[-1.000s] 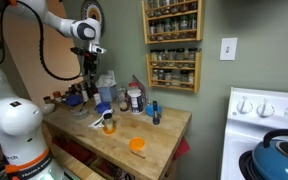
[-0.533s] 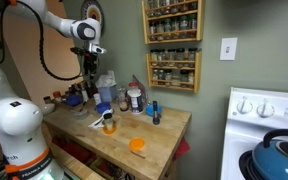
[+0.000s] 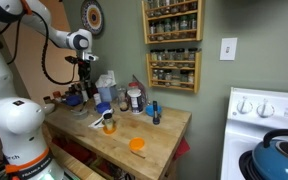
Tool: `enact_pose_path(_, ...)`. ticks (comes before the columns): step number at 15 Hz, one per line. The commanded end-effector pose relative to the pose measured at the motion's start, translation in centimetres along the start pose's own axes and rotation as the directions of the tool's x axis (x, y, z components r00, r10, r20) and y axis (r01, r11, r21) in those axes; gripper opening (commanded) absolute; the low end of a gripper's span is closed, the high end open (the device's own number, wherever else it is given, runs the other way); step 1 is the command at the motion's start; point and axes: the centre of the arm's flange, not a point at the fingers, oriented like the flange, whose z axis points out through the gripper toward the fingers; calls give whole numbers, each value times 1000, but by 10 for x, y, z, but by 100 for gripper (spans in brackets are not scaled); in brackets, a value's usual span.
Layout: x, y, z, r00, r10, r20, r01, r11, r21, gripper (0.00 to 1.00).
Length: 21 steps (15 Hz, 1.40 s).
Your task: Stack up the blue cups
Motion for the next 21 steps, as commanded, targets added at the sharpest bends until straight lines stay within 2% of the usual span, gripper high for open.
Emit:
enact_pose_path(1, -2, -59, 39, 998, -29, -57, 27, 999, -40, 100)
enact_pose_path(3, -11, -78, 51, 996, -53, -75, 51, 998, -32, 100)
enact_pose_path(4, -15, -59, 43, 997, -49, -60, 47, 999, -24, 100)
enact_pose_path(8, -14, -63, 46, 997, -48, -60, 47, 999, -22, 100)
enact_pose_path(10, -16, -77, 54, 992, -65, -107, 71, 996, 51, 100)
enact_pose_path(11, -19, -85, 54, 986, -95, -135, 109, 989, 98, 100)
enact_pose_path(14, -39, -108, 53, 948, -263, -180, 286, 951, 116, 100)
enact_pose_path(17, -59, -118, 70, 893, -428, -139, 442, 893, 86, 100)
enact_pose_path(19, -53, -127, 91, 854, -511, -99, 519, 850, 88, 100)
enact_pose_path(20, -60, -127, 69, 883, -447, -143, 460, 885, 75, 100)
enact_pose_path(21, -59, -128, 74, 879, -458, -134, 470, 880, 74, 100)
